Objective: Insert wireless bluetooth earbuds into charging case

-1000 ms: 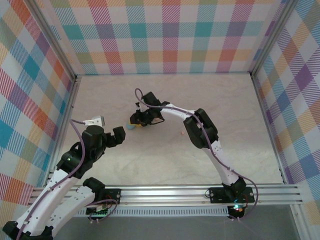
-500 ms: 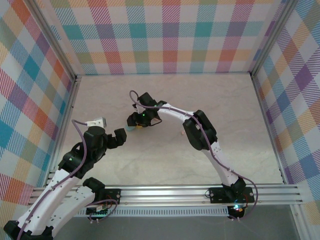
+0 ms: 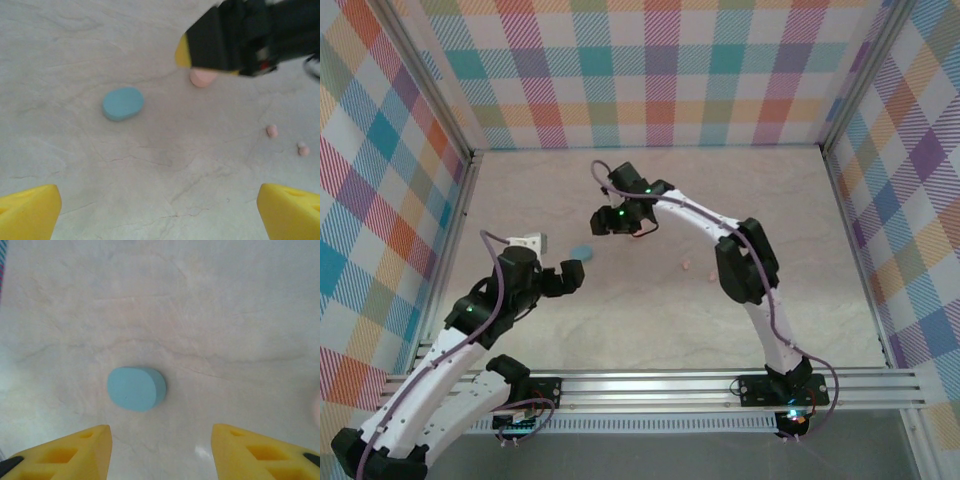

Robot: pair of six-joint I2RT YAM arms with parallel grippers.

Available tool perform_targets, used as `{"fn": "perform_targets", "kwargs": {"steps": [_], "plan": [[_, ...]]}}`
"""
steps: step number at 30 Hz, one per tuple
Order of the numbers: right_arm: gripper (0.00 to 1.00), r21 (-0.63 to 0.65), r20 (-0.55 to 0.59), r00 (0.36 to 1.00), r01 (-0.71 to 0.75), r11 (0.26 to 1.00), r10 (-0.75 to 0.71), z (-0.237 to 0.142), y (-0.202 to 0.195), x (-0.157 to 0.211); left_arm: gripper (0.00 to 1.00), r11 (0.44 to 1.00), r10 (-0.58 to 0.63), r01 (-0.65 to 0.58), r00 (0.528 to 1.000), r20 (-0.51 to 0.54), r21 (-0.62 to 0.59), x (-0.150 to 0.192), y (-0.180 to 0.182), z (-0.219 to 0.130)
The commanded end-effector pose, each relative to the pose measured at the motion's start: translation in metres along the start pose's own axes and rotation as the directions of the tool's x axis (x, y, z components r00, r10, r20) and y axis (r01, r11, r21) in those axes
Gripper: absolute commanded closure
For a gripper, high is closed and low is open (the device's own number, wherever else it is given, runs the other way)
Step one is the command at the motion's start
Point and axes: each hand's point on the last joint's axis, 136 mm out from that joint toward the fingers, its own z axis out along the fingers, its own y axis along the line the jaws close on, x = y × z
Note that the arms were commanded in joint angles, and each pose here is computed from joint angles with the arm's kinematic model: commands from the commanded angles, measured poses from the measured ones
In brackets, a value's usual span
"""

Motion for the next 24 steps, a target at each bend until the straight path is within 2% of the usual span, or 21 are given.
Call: {"fn": "perform_targets", "kwargs": {"steps": [1, 9, 14, 16, 19, 24], "plan": [[0.44, 0.013, 0.082, 0.997, -0.015, 1.000, 0.014, -0.041, -0.022, -0.013, 0.01, 0.992, 0.093, -0.089, 0.995, -0.036, 0.089, -0.017, -0.027, 0.014], [0.44, 0.051, 0.162, 0.978, -0.143, 0.988, 0.133, -0.100, -0.098, 0.009, 0.11, 0.972, 0.195, -0.156, 0.952, -0.234, 0.176, -0.022, -0.067, 0.103], [0.44, 0.063, 0.194, 0.961, -0.214, 0.975, 0.198, -0.126, -0.135, 0.034, 0.11, 0.916, 0.398, -0.342, 0.846, -0.356, 0.210, -0.017, -0.092, 0.160], [0.44, 0.069, 0.199, 0.957, -0.229, 0.971, 0.212, -0.132, -0.144, 0.042, 0.14, 0.897, 0.443, -0.394, 0.808, -0.390, 0.203, -0.015, -0.094, 0.181], [0.44, 0.073, 0.209, 0.950, -0.250, 0.965, 0.231, -0.139, -0.154, 0.050, 0.26, 0.884, 0.468, -0.420, 0.773, -0.429, 0.208, -0.014, -0.097, 0.208], [0.44, 0.073, 0.228, 0.944, -0.261, 0.963, 0.238, -0.145, -0.162, 0.053, 0.32, 0.860, 0.507, -0.467, 0.736, -0.448, 0.205, -0.014, -0.097, 0.241]]}}
